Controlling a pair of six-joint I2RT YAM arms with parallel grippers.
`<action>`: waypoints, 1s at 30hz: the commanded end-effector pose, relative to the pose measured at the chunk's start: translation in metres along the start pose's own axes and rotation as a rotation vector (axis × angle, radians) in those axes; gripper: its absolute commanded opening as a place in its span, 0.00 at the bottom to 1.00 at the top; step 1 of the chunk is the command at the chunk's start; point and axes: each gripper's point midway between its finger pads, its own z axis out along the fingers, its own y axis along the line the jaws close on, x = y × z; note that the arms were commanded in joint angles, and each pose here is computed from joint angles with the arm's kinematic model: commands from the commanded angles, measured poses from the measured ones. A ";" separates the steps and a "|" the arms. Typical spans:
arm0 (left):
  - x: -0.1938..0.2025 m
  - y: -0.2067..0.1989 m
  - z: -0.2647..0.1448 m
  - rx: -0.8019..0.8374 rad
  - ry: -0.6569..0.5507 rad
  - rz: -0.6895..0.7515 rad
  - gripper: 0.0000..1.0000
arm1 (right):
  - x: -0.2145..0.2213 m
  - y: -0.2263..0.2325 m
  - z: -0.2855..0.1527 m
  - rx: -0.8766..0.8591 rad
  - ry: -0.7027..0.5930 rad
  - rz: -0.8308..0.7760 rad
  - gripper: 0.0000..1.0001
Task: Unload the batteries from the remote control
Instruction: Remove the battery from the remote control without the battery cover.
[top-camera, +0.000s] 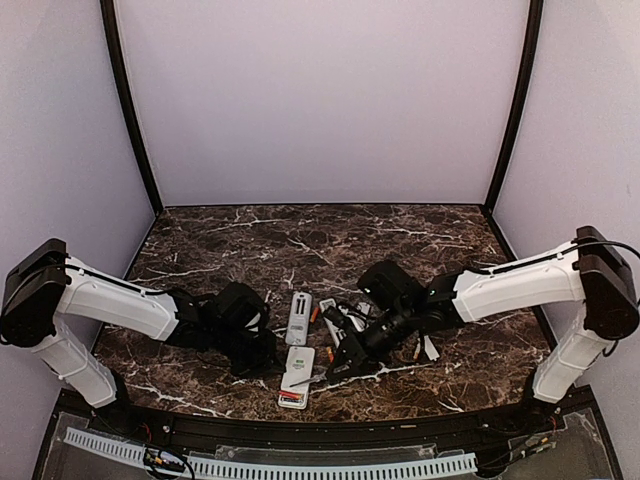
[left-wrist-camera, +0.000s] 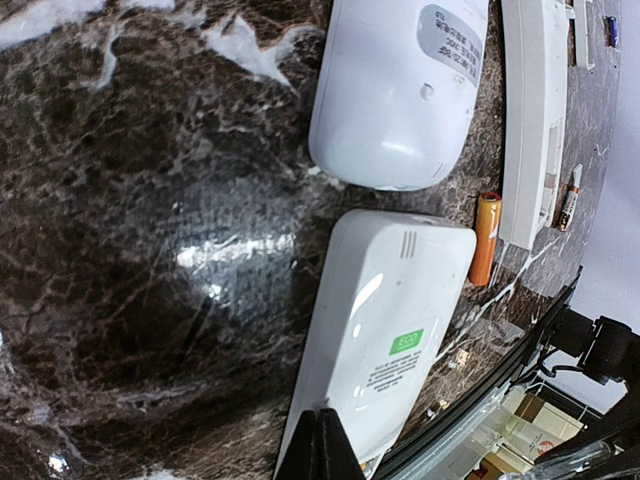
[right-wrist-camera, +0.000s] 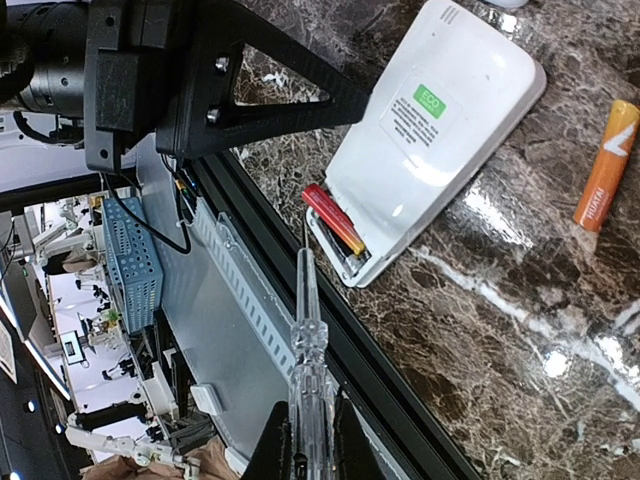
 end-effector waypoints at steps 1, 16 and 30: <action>0.017 0.019 0.012 -0.061 0.053 0.000 0.02 | 0.018 -0.017 -0.001 0.055 0.018 0.040 0.00; 0.016 0.019 0.011 -0.062 0.050 -0.005 0.02 | 0.025 -0.024 0.003 0.087 0.050 0.049 0.00; 0.016 0.019 0.012 -0.062 0.052 -0.004 0.02 | 0.011 -0.019 0.012 0.074 0.037 0.019 0.00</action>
